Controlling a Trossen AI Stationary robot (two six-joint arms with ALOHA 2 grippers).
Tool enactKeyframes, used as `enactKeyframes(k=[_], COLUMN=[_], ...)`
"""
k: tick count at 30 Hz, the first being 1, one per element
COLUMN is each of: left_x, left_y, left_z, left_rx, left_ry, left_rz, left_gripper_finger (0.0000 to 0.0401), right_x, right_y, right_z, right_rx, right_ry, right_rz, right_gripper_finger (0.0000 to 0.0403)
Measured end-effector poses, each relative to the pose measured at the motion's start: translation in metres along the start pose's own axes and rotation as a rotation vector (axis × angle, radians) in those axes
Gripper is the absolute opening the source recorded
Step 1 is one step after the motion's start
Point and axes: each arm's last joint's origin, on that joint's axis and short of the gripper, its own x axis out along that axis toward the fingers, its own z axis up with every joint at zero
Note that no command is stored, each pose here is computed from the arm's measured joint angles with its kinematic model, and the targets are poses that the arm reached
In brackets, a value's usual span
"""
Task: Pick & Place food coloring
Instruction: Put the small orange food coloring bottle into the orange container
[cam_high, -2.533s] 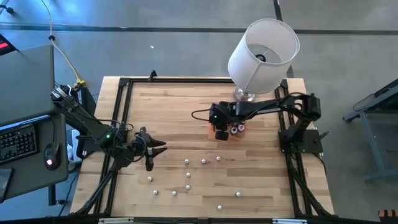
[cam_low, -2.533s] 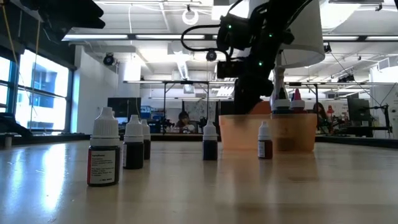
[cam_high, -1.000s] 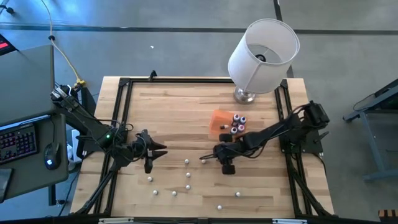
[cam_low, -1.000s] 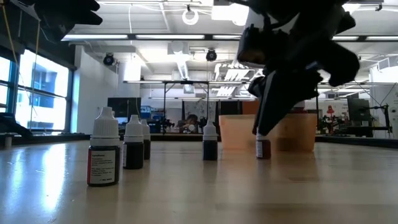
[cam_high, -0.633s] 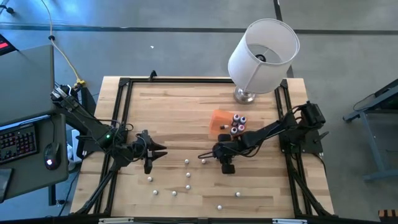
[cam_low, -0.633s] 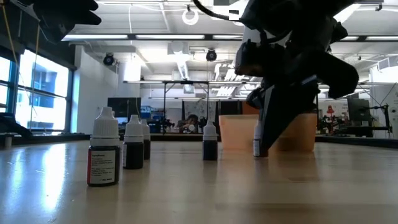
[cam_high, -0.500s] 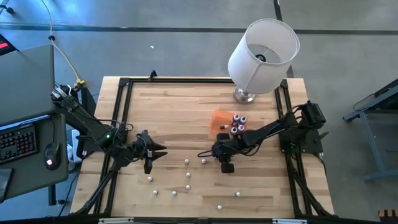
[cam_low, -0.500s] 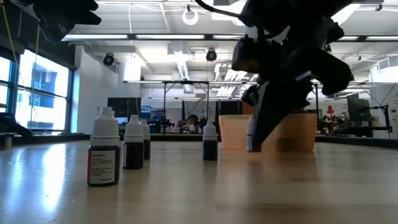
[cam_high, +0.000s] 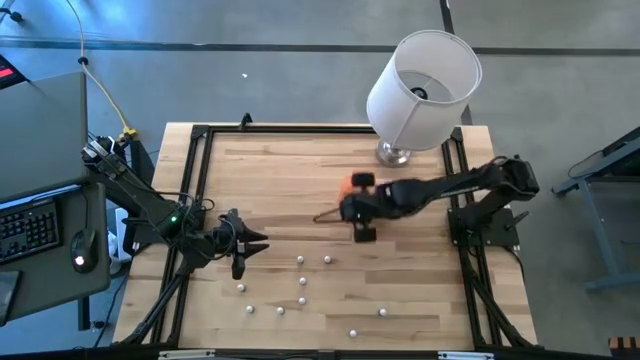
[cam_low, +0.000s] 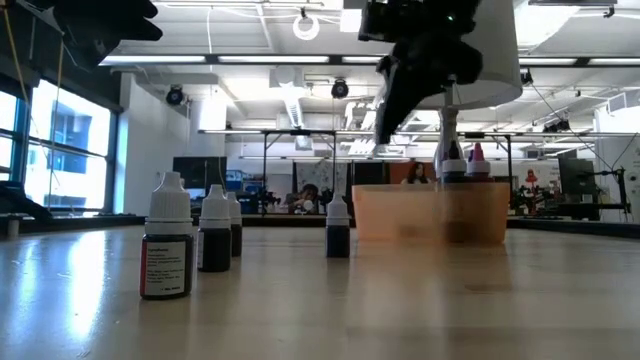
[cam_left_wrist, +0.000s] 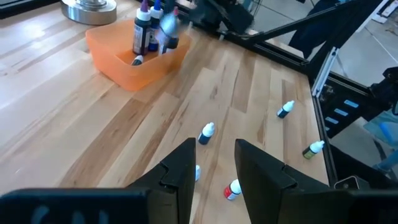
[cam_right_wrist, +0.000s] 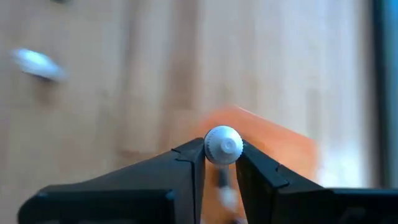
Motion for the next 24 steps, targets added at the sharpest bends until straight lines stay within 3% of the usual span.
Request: enactKeyframes(k=[3,9,19,24], left_x=[0.000,0.000,0.000,0.000], left_y=[0.000,0.000,0.000,0.000], left_z=[0.000,0.000,0.000,0.000], left_rx=[0.006,0.009,0.009,0.021], left_ry=[0.001,0.001,0.001,0.004], left_rz=[0.001,0.001,0.001,0.003], left_gripper_finger=[0.0111,0.0111,0.0111,0.0111], right_x=[0.000,0.034,0.061,0.064], right_y=[-0.026,-0.064,-0.071,-0.069], right_z=[-0.003,-0.031,-0.060,-0.066], right_rx=[0.043,0.195,0.197,0.196], right_ry=[0.059,0.119,0.086,0.106], right_rz=[-0.040,0.061,0.171,0.167], right_gripper_finger=[0.0070,0.0074,0.0087,0.0107])
